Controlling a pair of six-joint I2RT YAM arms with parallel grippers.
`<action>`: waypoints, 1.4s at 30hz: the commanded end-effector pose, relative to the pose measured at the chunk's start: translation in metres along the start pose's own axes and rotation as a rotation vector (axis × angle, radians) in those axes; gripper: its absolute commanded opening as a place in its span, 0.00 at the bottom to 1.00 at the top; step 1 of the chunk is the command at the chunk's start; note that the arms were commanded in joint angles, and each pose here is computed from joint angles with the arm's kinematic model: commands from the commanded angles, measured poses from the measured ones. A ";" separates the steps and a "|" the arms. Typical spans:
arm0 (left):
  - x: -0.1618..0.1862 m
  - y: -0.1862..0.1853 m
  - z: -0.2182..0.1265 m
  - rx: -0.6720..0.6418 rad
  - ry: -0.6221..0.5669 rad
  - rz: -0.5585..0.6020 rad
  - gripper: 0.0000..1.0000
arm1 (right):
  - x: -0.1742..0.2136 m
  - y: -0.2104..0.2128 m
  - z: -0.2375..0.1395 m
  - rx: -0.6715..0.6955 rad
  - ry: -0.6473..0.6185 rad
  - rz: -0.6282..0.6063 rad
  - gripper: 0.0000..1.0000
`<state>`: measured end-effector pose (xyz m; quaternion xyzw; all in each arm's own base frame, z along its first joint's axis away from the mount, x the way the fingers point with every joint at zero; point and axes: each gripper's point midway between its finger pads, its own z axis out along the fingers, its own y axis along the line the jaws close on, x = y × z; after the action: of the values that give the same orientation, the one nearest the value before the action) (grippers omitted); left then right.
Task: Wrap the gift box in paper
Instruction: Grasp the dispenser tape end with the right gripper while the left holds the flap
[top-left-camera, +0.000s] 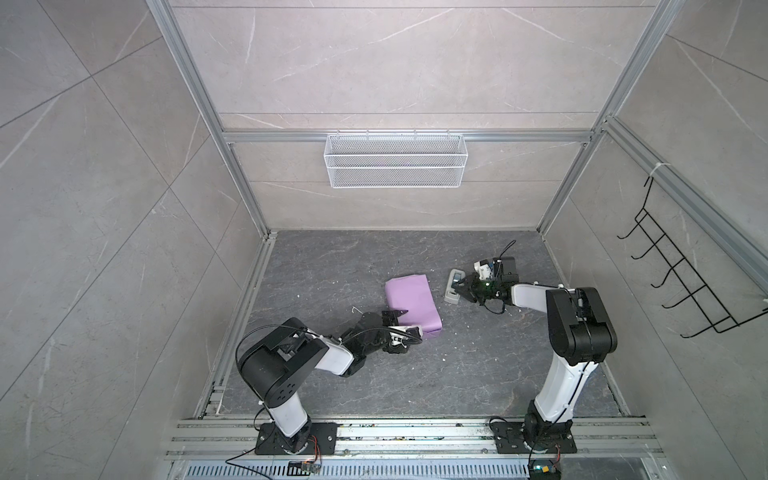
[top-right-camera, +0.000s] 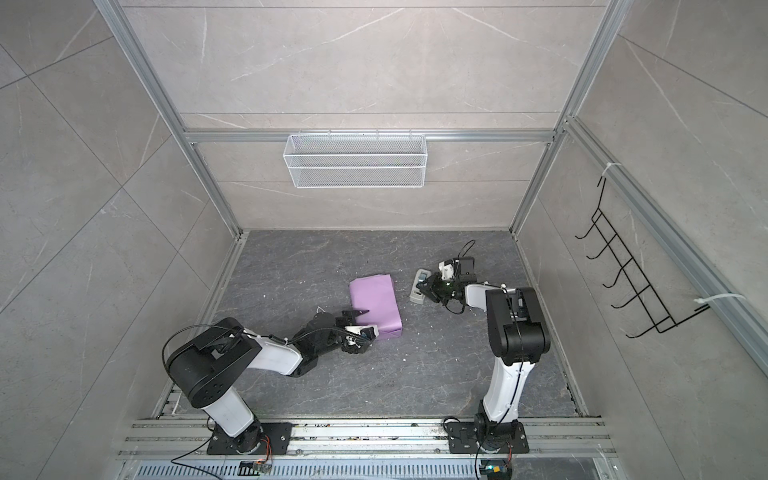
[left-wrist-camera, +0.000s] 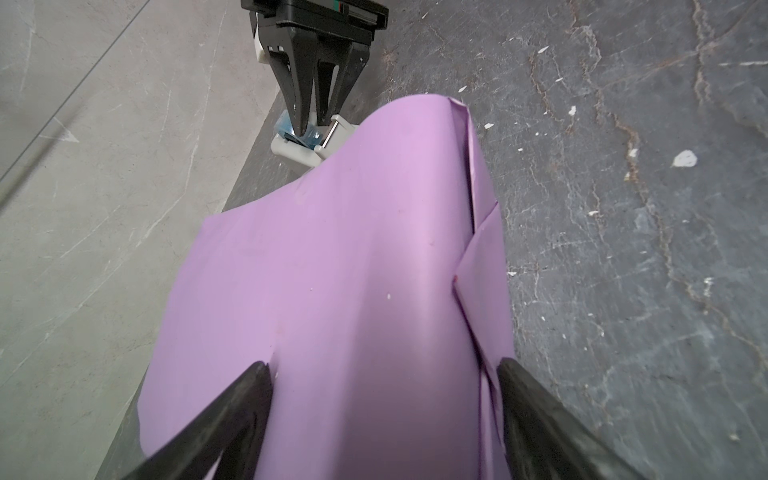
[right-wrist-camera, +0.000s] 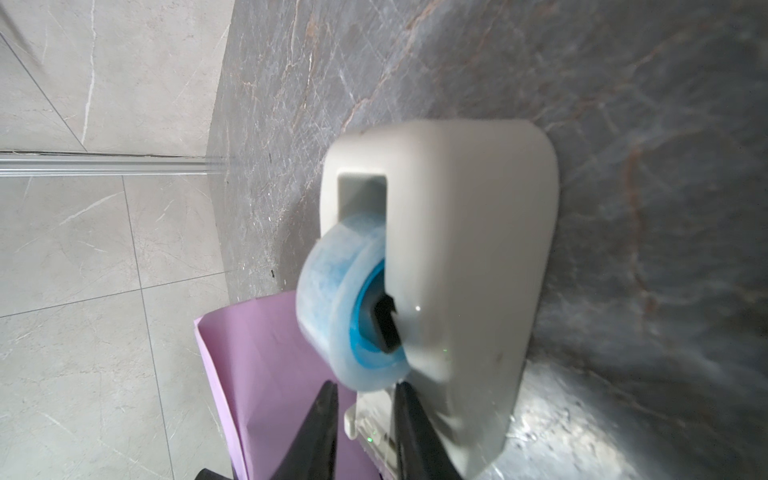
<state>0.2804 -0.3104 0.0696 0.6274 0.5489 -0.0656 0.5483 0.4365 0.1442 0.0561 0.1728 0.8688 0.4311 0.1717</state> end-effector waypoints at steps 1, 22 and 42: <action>0.011 -0.007 -0.001 0.029 0.037 -0.043 0.85 | 0.029 -0.039 0.012 0.102 0.094 0.124 0.27; 0.012 -0.007 -0.001 0.028 0.037 -0.043 0.85 | 0.037 -0.041 0.022 0.097 0.120 0.152 0.24; 0.012 -0.006 0.000 0.026 0.039 -0.041 0.85 | 0.044 -0.039 0.030 0.066 0.144 0.136 0.21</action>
<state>0.2805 -0.3103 0.0696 0.6272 0.5492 -0.0656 0.5483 0.4409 0.1496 0.0541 0.1738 0.8590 0.4531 0.1632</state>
